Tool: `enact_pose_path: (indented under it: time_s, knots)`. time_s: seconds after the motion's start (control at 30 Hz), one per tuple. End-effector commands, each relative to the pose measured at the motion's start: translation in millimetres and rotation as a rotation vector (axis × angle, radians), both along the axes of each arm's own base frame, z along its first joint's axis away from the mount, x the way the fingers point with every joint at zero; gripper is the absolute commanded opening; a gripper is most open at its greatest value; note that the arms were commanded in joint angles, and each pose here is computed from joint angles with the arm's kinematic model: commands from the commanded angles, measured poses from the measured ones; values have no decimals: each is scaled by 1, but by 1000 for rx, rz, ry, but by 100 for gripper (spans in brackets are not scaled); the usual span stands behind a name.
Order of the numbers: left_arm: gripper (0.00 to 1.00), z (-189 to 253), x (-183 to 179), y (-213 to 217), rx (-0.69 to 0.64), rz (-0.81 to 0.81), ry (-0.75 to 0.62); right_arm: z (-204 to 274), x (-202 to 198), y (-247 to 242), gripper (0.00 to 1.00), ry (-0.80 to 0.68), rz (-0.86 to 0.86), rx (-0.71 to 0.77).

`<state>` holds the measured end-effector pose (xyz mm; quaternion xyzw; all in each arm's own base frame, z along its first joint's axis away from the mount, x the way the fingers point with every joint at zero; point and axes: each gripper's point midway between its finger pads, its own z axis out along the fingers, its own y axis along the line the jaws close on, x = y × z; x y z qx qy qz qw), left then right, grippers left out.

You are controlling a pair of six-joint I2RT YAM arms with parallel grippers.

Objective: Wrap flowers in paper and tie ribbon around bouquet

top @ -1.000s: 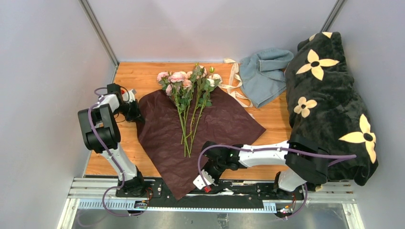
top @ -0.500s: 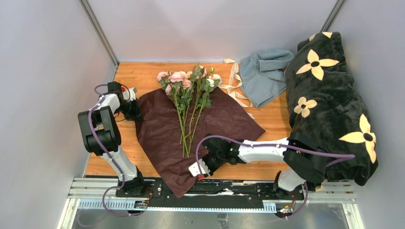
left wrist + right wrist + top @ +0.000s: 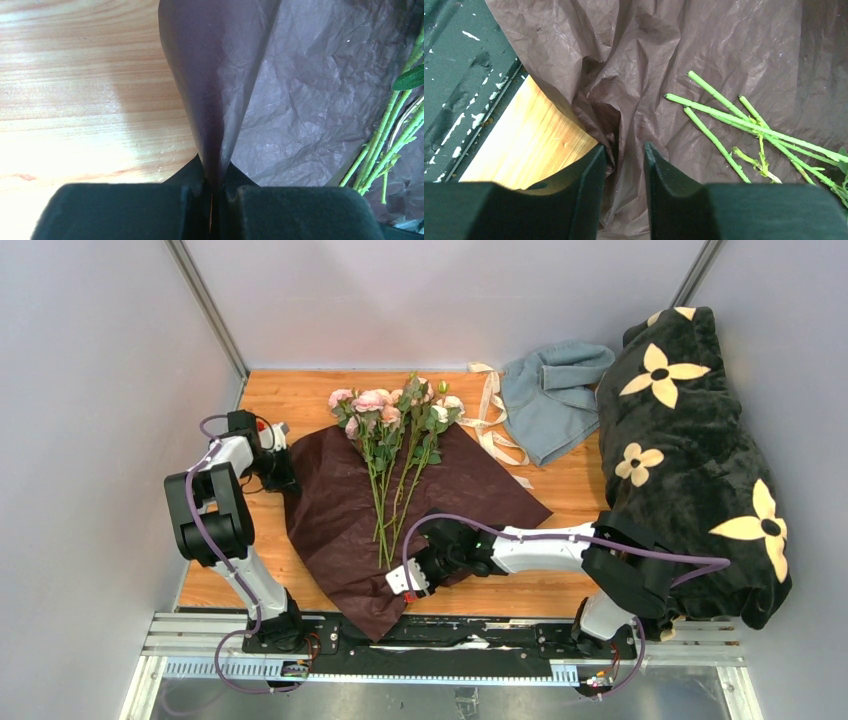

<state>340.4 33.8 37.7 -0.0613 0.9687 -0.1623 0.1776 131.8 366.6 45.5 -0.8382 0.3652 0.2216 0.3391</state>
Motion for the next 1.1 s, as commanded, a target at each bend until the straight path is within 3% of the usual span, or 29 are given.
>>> enact_pose_path:
  time_s: [0.0,0.1,0.2,0.3,0.4,0.6,0.73,0.87,1.07]
  knots:
    - [8,11,2,4,38,-14,-40,-10,-3,-3,35,14,11,-37]
    - [25,15,3,7,63,-28,-55,-16,-10,-9,21,45,0,-52]
    - [52,32,8,12,103,-84,-114,-13,-8,-10,2,85,-68,-53]
    - [72,80,16,9,187,-209,-272,-4,-2,-7,0,178,-170,-26]
    - [84,131,12,-16,264,-411,-423,6,5,-4,0,304,-275,9]
    - [89,155,-74,-136,186,-1072,-508,34,26,1,0,591,-524,180]
    - [89,139,-133,-171,143,-1361,-492,44,40,3,0,717,-634,243]
    - [94,136,-172,-183,111,-1524,-500,44,42,5,0,808,-695,248]
    - [98,178,-189,-195,23,-1534,-624,29,52,-4,0,890,-793,236]
